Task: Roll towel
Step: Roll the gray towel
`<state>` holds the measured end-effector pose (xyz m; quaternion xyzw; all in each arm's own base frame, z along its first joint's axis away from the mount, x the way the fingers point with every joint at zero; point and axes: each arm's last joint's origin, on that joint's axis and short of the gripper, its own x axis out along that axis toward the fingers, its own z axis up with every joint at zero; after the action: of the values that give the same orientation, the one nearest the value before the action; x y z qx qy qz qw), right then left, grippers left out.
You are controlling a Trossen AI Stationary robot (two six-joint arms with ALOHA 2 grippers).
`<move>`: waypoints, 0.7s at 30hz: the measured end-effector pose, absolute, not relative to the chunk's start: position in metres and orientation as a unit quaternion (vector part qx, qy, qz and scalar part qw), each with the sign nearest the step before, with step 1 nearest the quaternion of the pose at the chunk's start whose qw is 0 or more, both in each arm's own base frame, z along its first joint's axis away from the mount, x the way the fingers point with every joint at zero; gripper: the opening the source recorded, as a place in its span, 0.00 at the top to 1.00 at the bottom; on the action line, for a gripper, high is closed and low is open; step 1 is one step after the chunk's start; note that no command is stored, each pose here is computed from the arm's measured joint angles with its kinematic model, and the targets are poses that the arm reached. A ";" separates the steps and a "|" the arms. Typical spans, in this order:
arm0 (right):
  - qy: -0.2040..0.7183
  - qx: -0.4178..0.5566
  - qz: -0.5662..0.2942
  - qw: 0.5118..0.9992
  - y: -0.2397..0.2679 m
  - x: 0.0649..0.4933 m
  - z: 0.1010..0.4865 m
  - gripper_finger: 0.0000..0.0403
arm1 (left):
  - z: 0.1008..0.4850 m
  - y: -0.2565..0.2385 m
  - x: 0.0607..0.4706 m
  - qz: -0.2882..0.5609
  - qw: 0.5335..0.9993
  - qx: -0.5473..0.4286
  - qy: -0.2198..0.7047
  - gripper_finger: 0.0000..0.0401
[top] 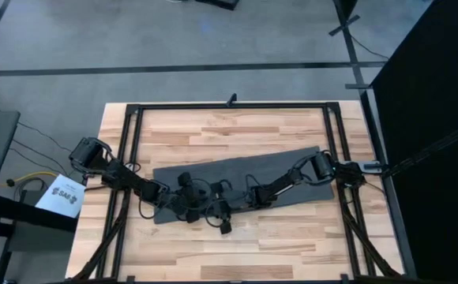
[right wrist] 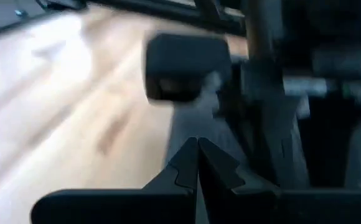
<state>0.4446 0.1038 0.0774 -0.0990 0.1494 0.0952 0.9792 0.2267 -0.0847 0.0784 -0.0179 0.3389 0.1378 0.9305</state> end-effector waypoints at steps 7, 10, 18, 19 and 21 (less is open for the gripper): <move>0.189 -0.082 0.111 0.972 0.110 0.444 0.066 1.00 | 0.078 -0.084 0.227 0.137 0.930 -0.014 0.340 0.72; 0.192 -0.097 0.116 0.970 0.113 0.441 0.084 1.00 | 0.079 -0.084 0.227 0.135 0.931 -0.015 0.340 0.72; 0.239 -0.120 0.073 0.961 0.097 0.406 0.104 1.00 | 0.083 -0.086 0.226 0.128 0.932 -0.009 0.338 0.72; 0.252 -0.111 0.066 0.959 0.095 0.403 0.093 1.00 | 0.083 -0.086 0.226 0.128 0.932 -0.008 0.339 0.72; 0.254 -0.087 0.061 0.961 0.095 0.402 0.078 1.00 | 0.083 -0.086 0.226 0.128 0.932 -0.008 0.338 0.72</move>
<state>0.4021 0.0954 0.0785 -0.0866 0.2545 0.0611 0.9613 0.2257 -0.0857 0.0827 -0.0084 0.3382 0.1276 0.9324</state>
